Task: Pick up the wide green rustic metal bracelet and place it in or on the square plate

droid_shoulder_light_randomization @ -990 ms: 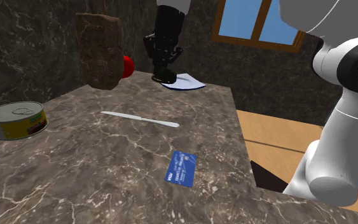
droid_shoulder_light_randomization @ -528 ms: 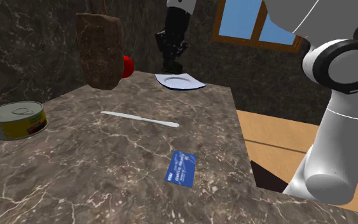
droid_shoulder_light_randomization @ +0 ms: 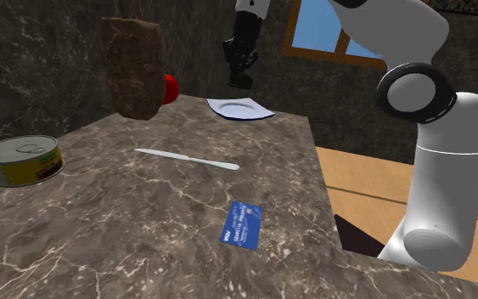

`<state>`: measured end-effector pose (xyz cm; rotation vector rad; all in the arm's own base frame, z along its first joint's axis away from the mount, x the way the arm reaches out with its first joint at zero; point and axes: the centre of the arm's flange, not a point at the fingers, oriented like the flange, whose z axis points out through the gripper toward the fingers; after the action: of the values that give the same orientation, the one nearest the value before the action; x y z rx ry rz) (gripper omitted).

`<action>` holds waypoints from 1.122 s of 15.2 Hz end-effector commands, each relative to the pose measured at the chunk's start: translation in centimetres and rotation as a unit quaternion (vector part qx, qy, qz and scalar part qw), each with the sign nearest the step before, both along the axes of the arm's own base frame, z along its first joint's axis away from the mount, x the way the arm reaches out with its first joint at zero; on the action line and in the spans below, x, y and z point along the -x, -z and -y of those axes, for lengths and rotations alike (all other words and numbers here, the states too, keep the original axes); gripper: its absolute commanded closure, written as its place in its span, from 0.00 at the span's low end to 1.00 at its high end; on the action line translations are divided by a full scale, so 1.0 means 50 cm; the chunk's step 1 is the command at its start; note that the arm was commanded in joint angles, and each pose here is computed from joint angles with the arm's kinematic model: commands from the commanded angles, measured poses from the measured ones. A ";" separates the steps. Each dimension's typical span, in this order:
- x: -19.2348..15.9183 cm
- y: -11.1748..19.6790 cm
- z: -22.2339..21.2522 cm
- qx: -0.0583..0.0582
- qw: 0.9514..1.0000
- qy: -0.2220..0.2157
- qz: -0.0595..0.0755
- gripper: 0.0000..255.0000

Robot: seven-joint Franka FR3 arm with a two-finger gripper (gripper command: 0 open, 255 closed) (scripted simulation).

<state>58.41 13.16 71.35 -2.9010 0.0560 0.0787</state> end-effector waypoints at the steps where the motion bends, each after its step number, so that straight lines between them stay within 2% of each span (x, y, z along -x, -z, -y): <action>1: -0.029 0.002 0.051 0.000 1.000 0.000 -0.001 1.00; 2: -0.048 0.001 0.080 0.000 1.000 0.000 -0.001 1.00; 17: -0.048 0.159 0.080 0.000 1.000 0.000 -0.001 1.00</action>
<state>60.83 9.14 64.01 -2.9020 0.0546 0.0808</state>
